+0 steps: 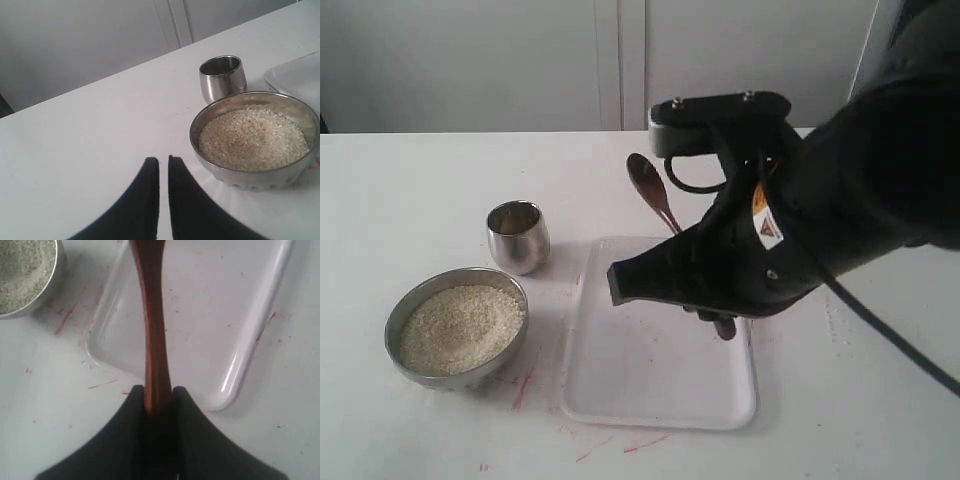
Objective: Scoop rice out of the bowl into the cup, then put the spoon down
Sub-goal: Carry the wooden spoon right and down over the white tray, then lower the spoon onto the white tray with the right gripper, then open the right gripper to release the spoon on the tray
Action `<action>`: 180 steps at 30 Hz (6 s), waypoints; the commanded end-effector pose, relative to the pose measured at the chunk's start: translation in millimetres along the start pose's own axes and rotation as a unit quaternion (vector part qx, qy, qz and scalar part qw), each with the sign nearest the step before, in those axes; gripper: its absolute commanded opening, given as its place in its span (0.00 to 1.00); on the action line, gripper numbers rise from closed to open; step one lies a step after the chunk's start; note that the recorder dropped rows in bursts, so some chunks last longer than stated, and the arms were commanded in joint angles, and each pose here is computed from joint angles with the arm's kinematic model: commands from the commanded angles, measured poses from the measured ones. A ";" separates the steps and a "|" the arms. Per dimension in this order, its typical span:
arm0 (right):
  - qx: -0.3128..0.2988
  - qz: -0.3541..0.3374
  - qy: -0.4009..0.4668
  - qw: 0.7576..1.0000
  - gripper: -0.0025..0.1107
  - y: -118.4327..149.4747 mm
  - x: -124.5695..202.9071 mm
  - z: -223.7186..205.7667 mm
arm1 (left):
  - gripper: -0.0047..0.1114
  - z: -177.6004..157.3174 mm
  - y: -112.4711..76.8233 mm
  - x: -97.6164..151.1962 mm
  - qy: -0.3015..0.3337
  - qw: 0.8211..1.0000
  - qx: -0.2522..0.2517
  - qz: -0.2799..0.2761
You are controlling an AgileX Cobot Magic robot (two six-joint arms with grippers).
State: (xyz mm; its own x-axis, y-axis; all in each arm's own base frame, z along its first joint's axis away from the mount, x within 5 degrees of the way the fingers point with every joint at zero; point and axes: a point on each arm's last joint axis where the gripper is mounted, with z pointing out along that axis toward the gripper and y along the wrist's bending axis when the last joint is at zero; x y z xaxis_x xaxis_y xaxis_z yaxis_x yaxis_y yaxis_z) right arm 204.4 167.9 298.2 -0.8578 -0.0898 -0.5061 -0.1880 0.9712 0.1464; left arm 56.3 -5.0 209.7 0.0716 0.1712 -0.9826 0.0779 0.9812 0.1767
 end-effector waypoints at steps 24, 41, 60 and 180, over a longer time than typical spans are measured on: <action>-0.080 0.161 -0.029 0.983 0.02 1.6 29.9 80.7 | 0.16 -0.2 0.1 -1.6 -0.005 1.000 0.001 -0.004; -0.052 0.200 -0.003 0.978 0.02 -6.1 31.1 111.7 | 0.16 -0.2 0.1 -1.6 -0.005 1.000 0.001 -0.004; -0.031 0.194 0.015 0.980 0.02 -11.7 36.0 138.6 | 0.16 -0.2 0.1 -1.6 -0.005 1.000 0.001 -0.004; -0.078 0.190 -0.042 0.978 0.37 -6.9 9.6 133.9 | 0.16 -0.2 0.1 -1.6 -0.005 1.000 0.001 -0.004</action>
State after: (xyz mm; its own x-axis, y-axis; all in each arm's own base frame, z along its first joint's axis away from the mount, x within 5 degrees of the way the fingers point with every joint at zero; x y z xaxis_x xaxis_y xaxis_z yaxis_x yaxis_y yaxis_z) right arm 258.5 191.8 168.9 -0.8450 0.3162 -0.4312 0.0837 0.8747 0.4773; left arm 56.3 -5.0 209.7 0.0716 0.1712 -0.9826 0.0779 0.9812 0.1767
